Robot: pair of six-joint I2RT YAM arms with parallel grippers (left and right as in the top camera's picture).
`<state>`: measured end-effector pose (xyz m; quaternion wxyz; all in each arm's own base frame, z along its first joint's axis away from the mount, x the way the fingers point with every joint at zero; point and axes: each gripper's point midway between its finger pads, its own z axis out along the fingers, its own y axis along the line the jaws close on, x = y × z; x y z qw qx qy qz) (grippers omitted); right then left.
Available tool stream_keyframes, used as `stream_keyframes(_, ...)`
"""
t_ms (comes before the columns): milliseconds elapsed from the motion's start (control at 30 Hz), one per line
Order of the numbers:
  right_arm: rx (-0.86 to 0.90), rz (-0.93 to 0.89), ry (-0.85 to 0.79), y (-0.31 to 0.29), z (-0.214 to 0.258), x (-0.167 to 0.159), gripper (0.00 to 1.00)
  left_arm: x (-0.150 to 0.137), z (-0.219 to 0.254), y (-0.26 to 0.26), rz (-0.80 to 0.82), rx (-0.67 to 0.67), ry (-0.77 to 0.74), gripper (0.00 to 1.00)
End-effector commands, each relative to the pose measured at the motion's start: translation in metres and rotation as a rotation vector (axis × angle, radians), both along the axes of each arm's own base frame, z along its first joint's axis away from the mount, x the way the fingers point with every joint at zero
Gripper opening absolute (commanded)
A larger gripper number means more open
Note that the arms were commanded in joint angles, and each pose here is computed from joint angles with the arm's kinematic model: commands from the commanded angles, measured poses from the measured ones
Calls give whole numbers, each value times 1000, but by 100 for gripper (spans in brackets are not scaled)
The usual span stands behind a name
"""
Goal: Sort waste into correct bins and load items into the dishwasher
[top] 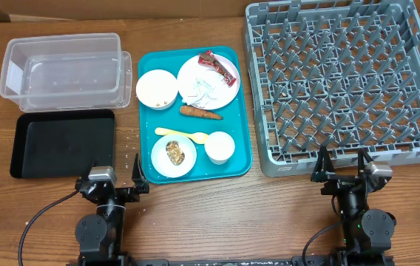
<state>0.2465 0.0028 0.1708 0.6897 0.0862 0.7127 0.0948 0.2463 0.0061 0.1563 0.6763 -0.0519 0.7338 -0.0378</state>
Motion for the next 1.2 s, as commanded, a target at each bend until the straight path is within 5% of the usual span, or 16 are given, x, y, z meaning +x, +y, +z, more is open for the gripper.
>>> stream_keyframes(0,3,1,-8,0,-1,0,100,0,0,1,4,16,-6,100)
stream_keyframes(967,-30,-8,-93,-2,20,0,100,0,2,3,12,16,-14,100)
stream_keyframes(1167,-45,132,-254,23,65,-10,100,-2,43,-23,-134,51,-178,100)
